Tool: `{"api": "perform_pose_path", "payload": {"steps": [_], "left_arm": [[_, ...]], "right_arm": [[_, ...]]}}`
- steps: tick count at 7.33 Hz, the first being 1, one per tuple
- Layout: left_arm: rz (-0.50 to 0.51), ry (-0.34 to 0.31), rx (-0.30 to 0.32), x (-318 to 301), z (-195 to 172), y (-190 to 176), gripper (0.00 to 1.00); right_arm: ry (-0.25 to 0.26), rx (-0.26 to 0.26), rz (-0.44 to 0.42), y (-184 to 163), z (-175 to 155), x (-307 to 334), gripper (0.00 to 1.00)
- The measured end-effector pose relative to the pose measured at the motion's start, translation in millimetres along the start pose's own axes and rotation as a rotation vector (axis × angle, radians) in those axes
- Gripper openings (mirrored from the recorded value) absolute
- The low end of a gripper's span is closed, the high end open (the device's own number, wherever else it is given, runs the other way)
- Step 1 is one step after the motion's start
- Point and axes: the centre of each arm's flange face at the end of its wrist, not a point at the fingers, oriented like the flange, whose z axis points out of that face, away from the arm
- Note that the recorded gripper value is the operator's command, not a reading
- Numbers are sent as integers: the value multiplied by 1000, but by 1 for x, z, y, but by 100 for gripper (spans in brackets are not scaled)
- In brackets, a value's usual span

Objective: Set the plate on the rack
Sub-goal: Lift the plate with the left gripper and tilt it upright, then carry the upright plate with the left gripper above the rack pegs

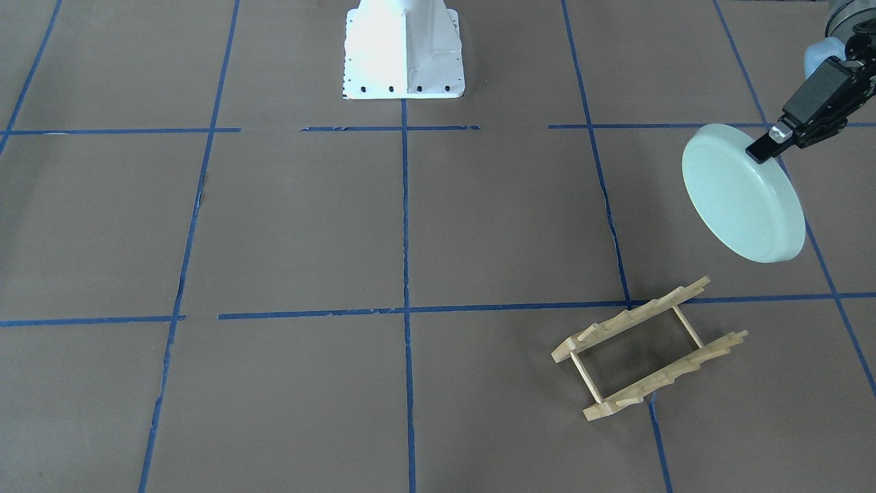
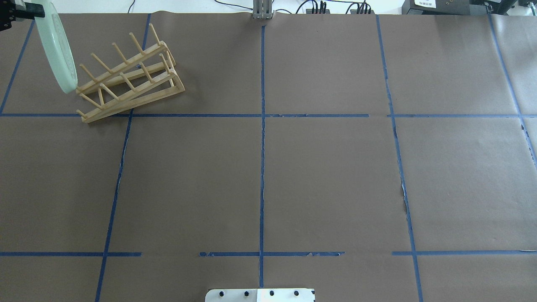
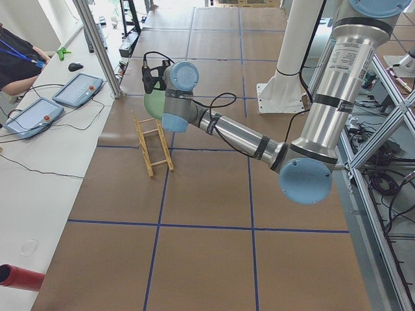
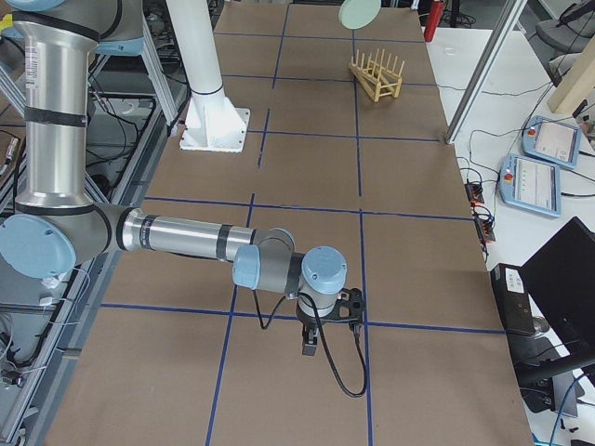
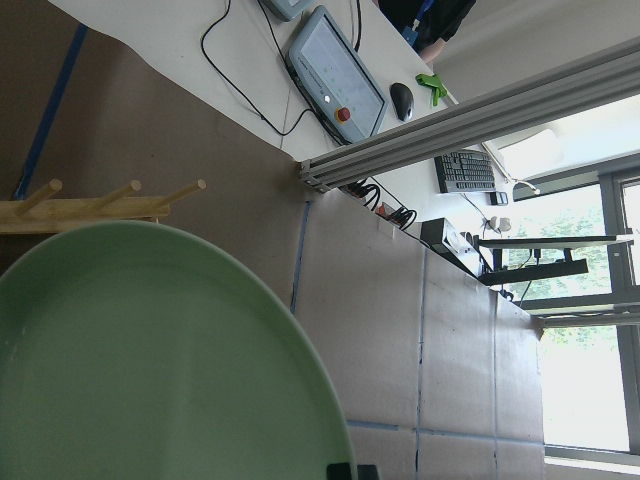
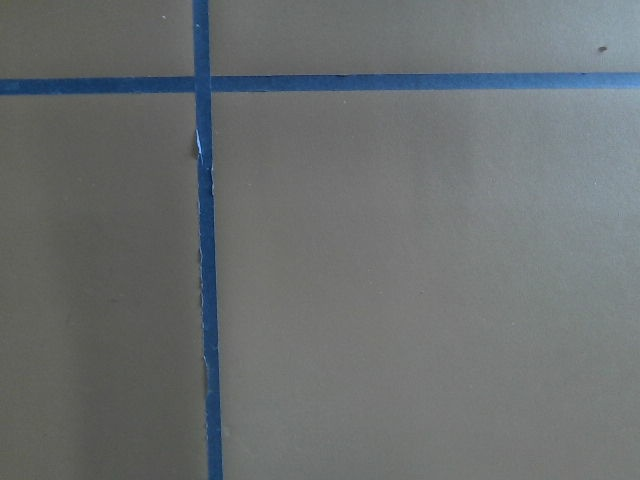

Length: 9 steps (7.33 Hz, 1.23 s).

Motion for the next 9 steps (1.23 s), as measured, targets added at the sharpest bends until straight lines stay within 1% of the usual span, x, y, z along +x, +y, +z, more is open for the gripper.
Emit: {"api": "perform_pose_path", "payload": {"steps": [3,5,6,7,9], "left_arm": [[-94,178,94,-4,3,-5,0],[-139,288,142,-17,22,-12,0],[-145,321,156,-22,39,-18,0],[-145,333,161,-23,55,-27,0],[-117,325,188,-25,81,-44,0]], "right_arm": [[0,-1,0,0,0,0,100],[0,0,0,0,0,0,100],[0,0,0,0,0,0,100],[0,0,0,0,0,0,100],[0,0,0,0,0,0,100]]}}
